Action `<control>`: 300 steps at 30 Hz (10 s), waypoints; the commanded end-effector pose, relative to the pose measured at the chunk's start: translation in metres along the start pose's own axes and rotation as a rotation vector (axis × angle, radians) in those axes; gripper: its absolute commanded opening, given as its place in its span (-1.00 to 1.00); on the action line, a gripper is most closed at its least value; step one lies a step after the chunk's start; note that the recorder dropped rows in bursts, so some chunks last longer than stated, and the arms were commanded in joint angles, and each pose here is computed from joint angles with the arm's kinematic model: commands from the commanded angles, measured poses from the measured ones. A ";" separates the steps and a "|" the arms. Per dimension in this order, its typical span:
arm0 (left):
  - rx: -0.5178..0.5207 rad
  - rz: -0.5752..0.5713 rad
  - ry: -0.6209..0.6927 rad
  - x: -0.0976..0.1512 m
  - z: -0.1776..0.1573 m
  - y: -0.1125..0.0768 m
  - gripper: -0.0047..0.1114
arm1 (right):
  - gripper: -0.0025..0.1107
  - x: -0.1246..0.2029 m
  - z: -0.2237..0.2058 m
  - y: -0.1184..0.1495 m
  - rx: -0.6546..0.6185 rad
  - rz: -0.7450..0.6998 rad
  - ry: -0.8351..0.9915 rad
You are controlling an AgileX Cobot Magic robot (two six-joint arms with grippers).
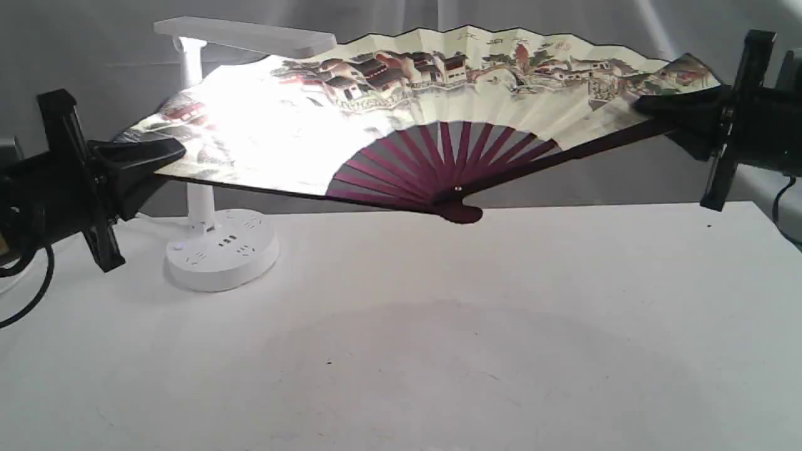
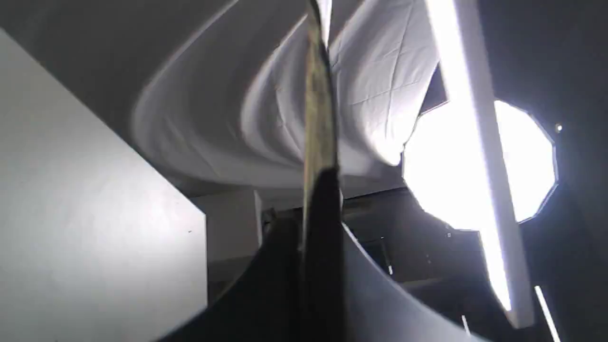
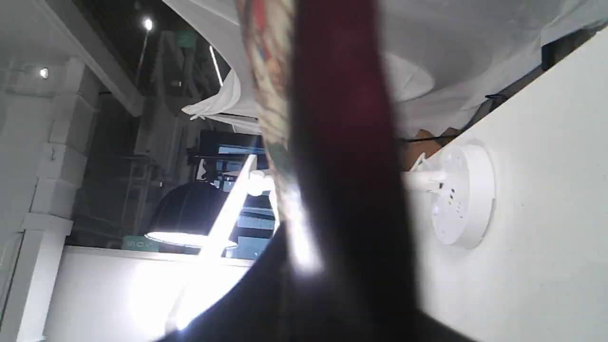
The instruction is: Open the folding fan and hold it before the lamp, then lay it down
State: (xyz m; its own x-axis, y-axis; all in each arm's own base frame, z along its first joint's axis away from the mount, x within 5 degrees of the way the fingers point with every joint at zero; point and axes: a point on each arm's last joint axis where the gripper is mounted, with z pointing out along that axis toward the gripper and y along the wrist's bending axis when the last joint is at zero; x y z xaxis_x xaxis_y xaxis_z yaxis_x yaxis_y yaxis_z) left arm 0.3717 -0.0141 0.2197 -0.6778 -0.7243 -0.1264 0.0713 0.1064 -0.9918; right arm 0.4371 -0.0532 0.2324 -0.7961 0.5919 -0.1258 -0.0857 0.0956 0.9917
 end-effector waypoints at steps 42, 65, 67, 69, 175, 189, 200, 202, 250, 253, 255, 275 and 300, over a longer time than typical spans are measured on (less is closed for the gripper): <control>-0.299 -0.020 0.162 0.057 -0.030 0.165 -0.90 | -0.96 0.072 -0.080 -0.132 0.520 0.000 -0.086; -0.249 -0.030 0.183 0.059 -0.030 0.161 0.62 | 0.72 0.074 -0.074 -0.125 0.445 -0.011 -0.054; -0.245 -0.027 0.181 0.058 -0.030 0.160 0.75 | 0.72 0.074 -0.072 -0.120 0.392 -0.036 -0.044; -0.242 -0.015 0.183 0.055 -0.033 0.157 0.80 | 0.72 0.074 -0.070 -0.115 0.335 -0.048 -0.041; -0.534 0.608 0.395 0.124 -0.042 0.002 -0.92 | -0.96 0.126 0.028 -0.055 1.352 -0.762 0.339; -0.898 1.353 -0.052 0.069 -0.015 -0.048 -0.92 | -0.96 0.134 0.028 -0.070 1.264 -0.843 0.269; -1.824 0.717 0.343 0.016 -0.077 0.010 -0.92 | -0.96 0.134 0.028 -0.070 1.259 -0.862 0.278; -1.721 0.569 0.444 0.019 -0.069 0.012 -0.92 | -0.96 0.135 0.027 -0.070 1.265 -0.855 0.287; -0.562 1.156 -0.547 0.237 -0.300 -0.145 -0.92 | -0.96 0.176 -0.022 0.018 1.073 -1.034 -0.002; -0.584 1.147 -0.524 0.235 -0.296 -0.136 -0.92 | -0.96 0.200 -0.048 0.042 0.994 -1.113 -0.111; -0.600 1.140 -0.507 0.232 -0.292 -0.129 -0.92 | -0.96 0.217 -0.066 0.054 0.943 -1.156 -0.181; -0.484 1.196 -0.596 0.209 -0.250 -0.059 -0.92 | -0.96 0.342 -0.182 0.020 0.684 -1.324 -0.569; -0.533 1.340 -0.573 0.206 -0.239 -0.010 -0.92 | -0.96 0.340 -0.177 0.003 0.704 -1.282 -0.523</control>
State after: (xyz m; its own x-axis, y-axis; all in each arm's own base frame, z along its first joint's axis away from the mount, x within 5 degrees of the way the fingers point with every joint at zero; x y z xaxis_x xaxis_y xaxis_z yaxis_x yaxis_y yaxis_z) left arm 0.0564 -0.0005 0.2065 -0.0072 -0.0636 -0.9980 0.0185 0.9978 -0.0637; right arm 0.0597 0.0069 0.1994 -0.0969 0.0251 -0.9950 -0.1160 0.9926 0.0363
